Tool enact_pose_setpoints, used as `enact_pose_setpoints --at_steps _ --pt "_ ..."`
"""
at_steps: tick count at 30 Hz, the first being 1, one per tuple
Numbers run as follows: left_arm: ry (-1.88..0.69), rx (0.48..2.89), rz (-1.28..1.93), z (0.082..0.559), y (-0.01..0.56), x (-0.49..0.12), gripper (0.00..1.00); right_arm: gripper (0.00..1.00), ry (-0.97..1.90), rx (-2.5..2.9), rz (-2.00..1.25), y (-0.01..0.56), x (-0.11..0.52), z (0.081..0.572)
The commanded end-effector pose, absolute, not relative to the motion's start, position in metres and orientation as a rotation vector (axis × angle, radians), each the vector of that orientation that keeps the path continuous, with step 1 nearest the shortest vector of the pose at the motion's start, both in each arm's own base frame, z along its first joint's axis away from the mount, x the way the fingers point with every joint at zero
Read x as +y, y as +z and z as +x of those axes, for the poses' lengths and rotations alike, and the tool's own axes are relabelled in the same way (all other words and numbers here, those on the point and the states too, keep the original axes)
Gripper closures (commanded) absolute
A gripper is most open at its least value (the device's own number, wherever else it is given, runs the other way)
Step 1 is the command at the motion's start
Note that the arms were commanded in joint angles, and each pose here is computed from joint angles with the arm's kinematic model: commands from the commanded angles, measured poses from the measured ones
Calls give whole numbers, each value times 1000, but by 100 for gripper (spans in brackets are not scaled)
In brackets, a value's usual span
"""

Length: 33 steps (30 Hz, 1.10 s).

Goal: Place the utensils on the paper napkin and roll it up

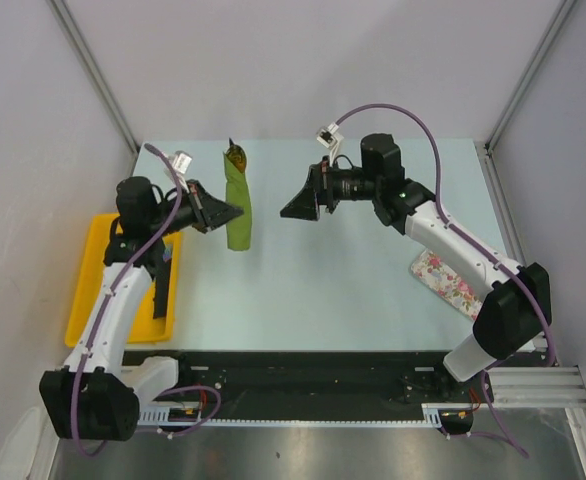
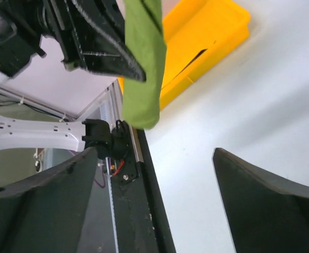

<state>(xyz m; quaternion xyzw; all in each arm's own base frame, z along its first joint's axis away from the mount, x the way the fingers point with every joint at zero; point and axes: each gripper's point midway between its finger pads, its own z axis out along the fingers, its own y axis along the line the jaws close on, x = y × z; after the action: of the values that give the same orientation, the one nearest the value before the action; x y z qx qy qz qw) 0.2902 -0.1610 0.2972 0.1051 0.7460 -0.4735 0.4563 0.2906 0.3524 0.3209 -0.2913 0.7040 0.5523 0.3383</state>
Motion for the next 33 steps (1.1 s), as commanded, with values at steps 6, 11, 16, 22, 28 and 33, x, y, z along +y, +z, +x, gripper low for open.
enact_pose_setpoints --at_steps 6,11,16,22,28,33 --pt "-829 2172 341 292 232 -74 100 0 1346 1837 -827 314 343 291" --pt "-819 2287 233 289 209 -23 100 0 1324 1877 -835 301 342 294" --pt "-782 2388 119 278 184 23 100 0 1295 1914 -859 288 341 297" --pt "-669 2476 -79 258 150 90 100 0 1249 1993 -882 274 338 301" --pt "-617 2521 -205 244 125 129 100 0 1176 2078 -891 259 324 311" --pt "-639 2544 -224 232 103 129 100 0 1119 2158 -871 248 309 324"
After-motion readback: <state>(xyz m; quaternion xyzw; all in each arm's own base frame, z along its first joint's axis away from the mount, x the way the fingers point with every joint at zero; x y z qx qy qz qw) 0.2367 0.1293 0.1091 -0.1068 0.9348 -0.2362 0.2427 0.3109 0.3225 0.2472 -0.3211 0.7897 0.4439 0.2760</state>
